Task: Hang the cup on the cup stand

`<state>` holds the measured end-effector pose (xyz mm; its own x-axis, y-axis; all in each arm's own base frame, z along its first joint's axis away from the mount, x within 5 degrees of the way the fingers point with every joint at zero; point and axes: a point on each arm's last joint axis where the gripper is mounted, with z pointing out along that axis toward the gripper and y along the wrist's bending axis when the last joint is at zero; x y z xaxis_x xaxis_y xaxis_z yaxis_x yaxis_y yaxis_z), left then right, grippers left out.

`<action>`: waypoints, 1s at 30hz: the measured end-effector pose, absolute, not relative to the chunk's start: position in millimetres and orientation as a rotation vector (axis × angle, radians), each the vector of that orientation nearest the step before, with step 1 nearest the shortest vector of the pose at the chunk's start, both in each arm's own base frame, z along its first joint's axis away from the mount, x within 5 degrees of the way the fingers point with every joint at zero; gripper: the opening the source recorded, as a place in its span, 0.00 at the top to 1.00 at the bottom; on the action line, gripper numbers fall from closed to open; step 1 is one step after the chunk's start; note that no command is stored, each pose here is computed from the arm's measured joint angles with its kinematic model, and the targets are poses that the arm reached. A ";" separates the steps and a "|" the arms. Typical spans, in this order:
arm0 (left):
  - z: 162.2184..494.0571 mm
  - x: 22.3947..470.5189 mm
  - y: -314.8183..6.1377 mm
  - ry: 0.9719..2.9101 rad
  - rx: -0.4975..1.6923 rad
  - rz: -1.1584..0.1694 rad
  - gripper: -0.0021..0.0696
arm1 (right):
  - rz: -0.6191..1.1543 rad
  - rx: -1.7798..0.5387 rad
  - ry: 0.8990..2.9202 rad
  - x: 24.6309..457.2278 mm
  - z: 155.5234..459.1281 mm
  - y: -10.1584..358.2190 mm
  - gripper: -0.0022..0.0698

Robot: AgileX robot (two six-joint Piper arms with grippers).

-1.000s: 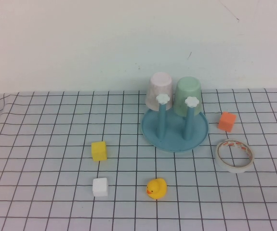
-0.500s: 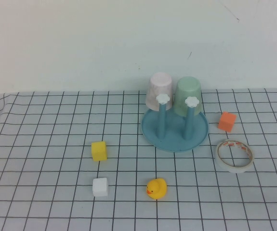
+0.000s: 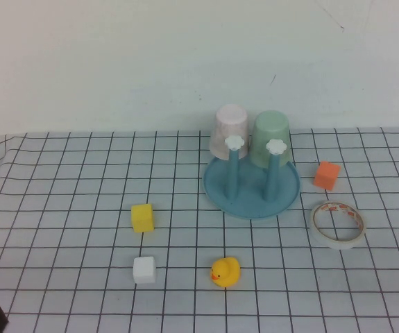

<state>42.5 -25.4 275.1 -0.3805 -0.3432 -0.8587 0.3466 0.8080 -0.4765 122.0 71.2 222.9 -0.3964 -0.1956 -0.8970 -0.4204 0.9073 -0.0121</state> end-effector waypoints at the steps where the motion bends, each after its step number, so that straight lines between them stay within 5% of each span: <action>1: 275.1 43.6 -24.6 1.803 0.014 -0.708 0.97 | 0.261 -0.446 1.989 122.0 222.9 71.2 0.97; 9: 288.9 49.6 -20.6 1.511 0.138 -0.526 0.97 | 0.261 -0.446 1.989 122.0 222.9 71.2 0.97; 15: 265.6 58.0 -17.2 1.293 0.028 -0.432 0.97 | 0.261 -0.446 1.989 122.0 222.9 71.2 0.97; 22: 226.5 56.8 -5.9 1.353 -0.124 -0.333 0.97 | 0.261 -0.446 1.989 122.0 222.9 71.2 0.97; 30: 190.9 55.5 -7.2 1.678 -0.028 -0.207 0.97 | 0.261 -0.446 1.989 122.0 222.9 71.2 0.97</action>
<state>55.5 -7.2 190.9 -0.1199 -0.1398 -0.9829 0.1029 0.9830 -0.1524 122.0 71.2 222.9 -0.3964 -0.1956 -0.8970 -0.4204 0.9073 -0.0121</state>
